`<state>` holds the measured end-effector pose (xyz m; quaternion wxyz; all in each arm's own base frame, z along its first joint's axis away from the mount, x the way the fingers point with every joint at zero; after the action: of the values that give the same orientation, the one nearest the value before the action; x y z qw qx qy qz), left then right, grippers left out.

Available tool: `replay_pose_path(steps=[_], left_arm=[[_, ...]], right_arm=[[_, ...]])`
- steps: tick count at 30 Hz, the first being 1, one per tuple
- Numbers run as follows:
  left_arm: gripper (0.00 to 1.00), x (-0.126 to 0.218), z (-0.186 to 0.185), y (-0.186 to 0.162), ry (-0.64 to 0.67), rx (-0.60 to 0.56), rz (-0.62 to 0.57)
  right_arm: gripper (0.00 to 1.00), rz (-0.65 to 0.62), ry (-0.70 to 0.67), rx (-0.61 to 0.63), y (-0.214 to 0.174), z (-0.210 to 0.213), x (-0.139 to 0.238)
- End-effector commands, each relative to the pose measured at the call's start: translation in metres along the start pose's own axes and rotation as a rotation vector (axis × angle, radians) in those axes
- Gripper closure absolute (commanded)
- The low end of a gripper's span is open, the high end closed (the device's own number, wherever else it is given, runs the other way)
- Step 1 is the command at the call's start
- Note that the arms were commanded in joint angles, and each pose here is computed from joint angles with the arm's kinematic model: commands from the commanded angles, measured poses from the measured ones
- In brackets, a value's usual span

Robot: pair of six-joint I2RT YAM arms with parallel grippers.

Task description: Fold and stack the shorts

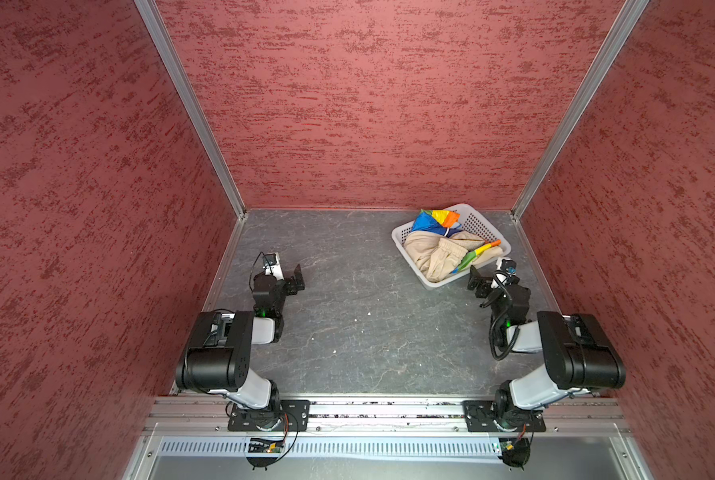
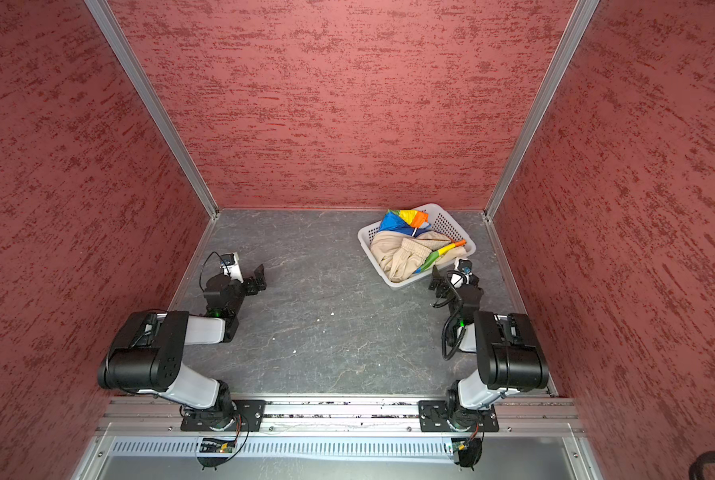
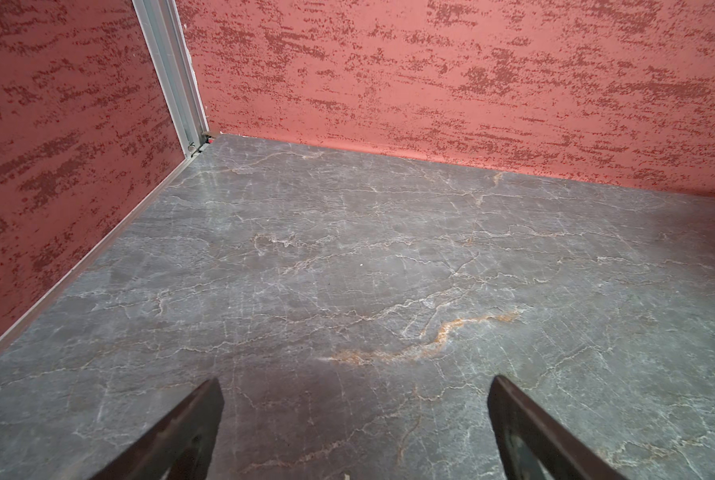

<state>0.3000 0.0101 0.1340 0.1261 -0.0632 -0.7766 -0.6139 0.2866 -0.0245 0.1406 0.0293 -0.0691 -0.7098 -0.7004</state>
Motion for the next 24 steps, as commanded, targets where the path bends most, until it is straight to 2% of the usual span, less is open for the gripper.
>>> replay_pose_path(steps=[1, 4, 6, 9, 12, 14, 16, 20, 22, 24], left_arm=[[0.01, 0.001, -0.012, 0.015, 0.016, -0.058, -0.023], [0.00, 0.010, -0.032, 0.043, 0.145, -0.118, -0.039], [0.00, 0.018, -0.034, 0.069, 0.241, 0.014, -0.104], [0.01, 0.032, -0.033, 0.099, 0.397, 0.317, -0.115], [0.01, 0.052, -0.034, 0.123, 0.473, 0.467, -0.086], [0.00, 0.064, -0.034, 0.132, 0.460, 0.505, -0.077], [0.00, 0.070, -0.032, 0.136, 0.392, 0.514, -0.049], [0.01, 0.074, -0.018, 0.137, 0.297, 0.580, 0.057], [0.10, 0.075, -0.013, 0.137, 0.257, 0.595, 0.120], [0.18, 0.076, -0.012, 0.136, 0.232, 0.590, 0.157]], right_arm=[[0.01, -0.018, -0.154, -0.035, 0.028, -0.008, -0.001], [0.01, -0.048, -0.267, -0.104, 0.068, -0.016, 0.006], [0.01, -0.078, -0.277, -0.122, 0.093, -0.016, 0.009], [0.01, 0.091, -0.310, -0.119, 0.118, -0.009, -0.006], [0.01, 0.247, -0.269, -0.082, 0.121, 0.015, -0.020], [0.03, 0.277, -0.189, 0.012, 0.116, 0.046, -0.023], [0.07, 0.303, -0.141, 0.083, 0.109, 0.073, -0.024], [0.27, 0.399, 0.021, 0.063, 0.103, 0.109, -0.036], [0.36, 0.461, 0.088, 0.050, 0.094, 0.127, -0.046], [0.40, 0.482, 0.123, 0.062, 0.090, 0.142, -0.052]])
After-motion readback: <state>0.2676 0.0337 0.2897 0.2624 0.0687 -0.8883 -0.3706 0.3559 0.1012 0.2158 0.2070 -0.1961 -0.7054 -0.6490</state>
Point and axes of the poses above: each gripper's point midway between its finger pads, its own x axis back along the fingers, its own z axis along the line the jaws close on, y = z × x, the point moved 10 cm from there along x, back along the fingers, and after that the axes turned 7 degrees about x, right-handed, at the moved point
